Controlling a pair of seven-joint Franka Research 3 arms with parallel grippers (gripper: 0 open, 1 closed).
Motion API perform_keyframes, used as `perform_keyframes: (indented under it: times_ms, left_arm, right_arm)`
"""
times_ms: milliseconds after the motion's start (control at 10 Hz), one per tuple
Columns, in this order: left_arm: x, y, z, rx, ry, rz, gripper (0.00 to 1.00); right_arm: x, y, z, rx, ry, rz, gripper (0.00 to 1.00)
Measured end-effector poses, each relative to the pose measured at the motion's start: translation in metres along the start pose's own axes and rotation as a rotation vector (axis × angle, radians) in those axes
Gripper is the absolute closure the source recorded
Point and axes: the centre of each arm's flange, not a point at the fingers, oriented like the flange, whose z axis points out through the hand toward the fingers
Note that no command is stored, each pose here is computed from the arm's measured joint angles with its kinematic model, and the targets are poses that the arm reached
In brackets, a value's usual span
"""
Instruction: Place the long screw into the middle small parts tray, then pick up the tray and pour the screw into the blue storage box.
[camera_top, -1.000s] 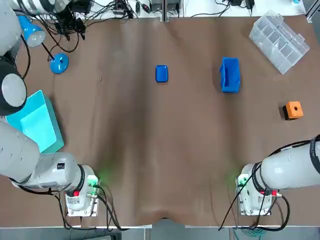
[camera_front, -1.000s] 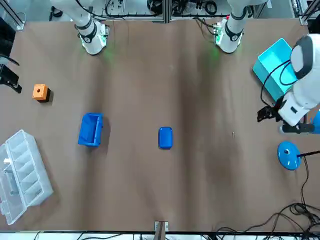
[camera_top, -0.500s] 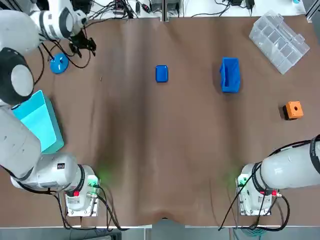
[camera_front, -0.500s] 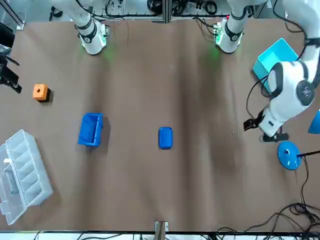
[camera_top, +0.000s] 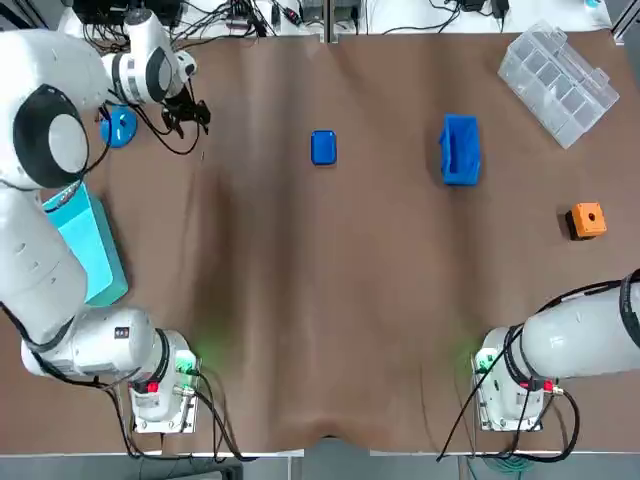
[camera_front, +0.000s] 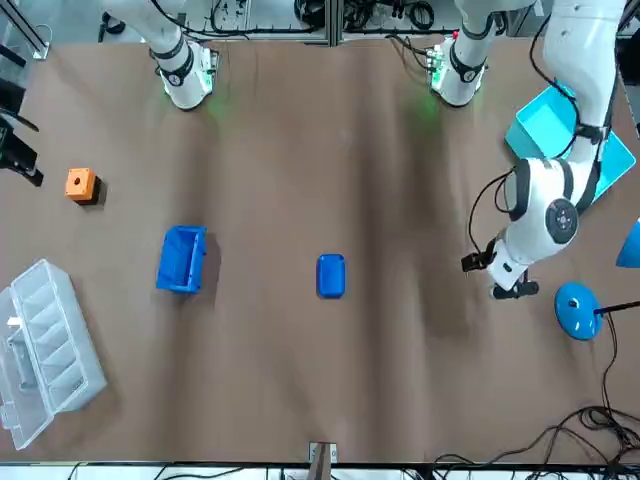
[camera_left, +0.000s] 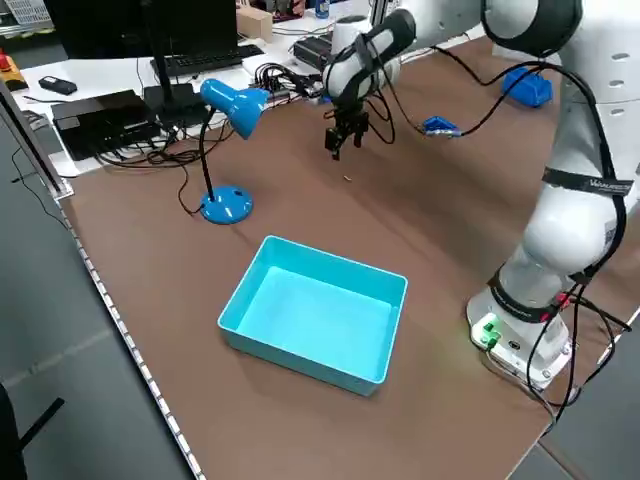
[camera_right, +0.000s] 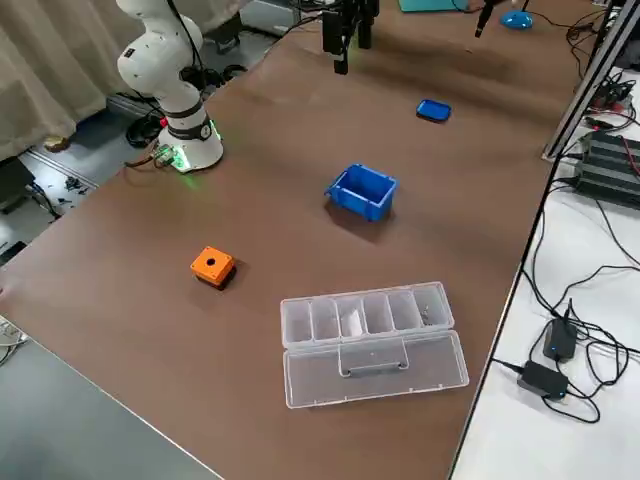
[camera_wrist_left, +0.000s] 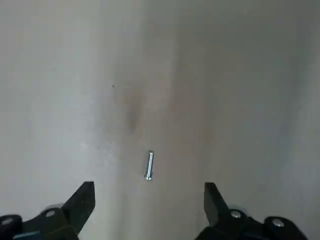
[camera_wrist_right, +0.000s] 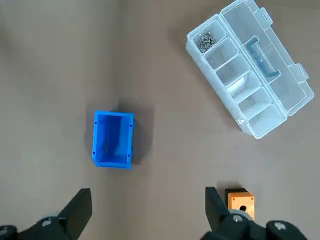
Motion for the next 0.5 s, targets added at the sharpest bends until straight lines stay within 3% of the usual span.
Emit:
perform_keyframes:
  times_ms: [500]
  left_arm:
    - [0.002,-0.001,0.039,-0.005,-0.015,-0.004,0.18]
  right_arm:
    - [0.0,0.0,0.0,0.0,0.0,0.0,0.0]
